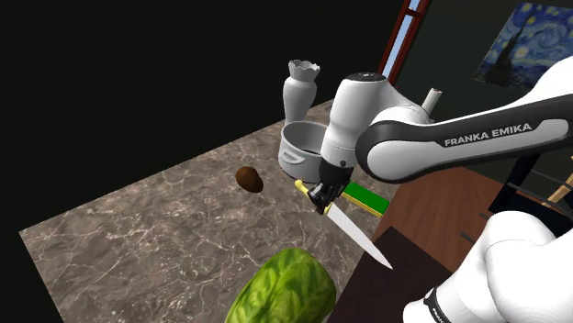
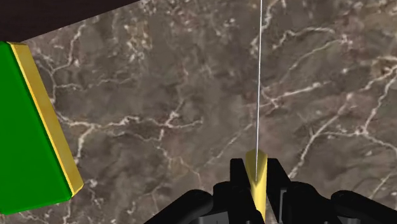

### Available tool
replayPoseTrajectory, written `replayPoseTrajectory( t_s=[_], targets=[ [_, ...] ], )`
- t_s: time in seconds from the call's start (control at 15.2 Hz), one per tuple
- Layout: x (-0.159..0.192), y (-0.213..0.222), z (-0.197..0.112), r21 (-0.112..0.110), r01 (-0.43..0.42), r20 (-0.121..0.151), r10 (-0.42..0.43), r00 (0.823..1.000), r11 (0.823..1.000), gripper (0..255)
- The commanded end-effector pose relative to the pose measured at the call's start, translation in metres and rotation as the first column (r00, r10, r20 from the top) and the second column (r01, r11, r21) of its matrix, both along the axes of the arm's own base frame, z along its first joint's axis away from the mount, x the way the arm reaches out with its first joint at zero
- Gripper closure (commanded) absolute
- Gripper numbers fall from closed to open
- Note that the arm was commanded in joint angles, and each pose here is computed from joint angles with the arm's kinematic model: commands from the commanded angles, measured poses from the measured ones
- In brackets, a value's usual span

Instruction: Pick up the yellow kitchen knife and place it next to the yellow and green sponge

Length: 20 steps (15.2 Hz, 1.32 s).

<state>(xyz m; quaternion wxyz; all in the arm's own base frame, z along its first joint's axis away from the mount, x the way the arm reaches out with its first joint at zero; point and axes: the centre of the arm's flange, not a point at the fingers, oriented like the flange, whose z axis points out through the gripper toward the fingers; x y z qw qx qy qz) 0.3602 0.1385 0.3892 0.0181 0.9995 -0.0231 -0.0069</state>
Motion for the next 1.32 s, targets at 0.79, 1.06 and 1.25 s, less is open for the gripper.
replayPoseTrajectory(
  t_s=[0.79,1.06,1.25],
  targets=[
    [0.001,0.0,-0.03,0.0,0.0,0.0,0.0,1.0,1.0,0],
    [0.001,0.0,-0.03,0.0,0.0,0.0,0.0,1.0,1.0,0],
    [0.001,0.001,-0.004,0.0,0.0,0.0,0.0,1.0,1.0,0]
  ],
)
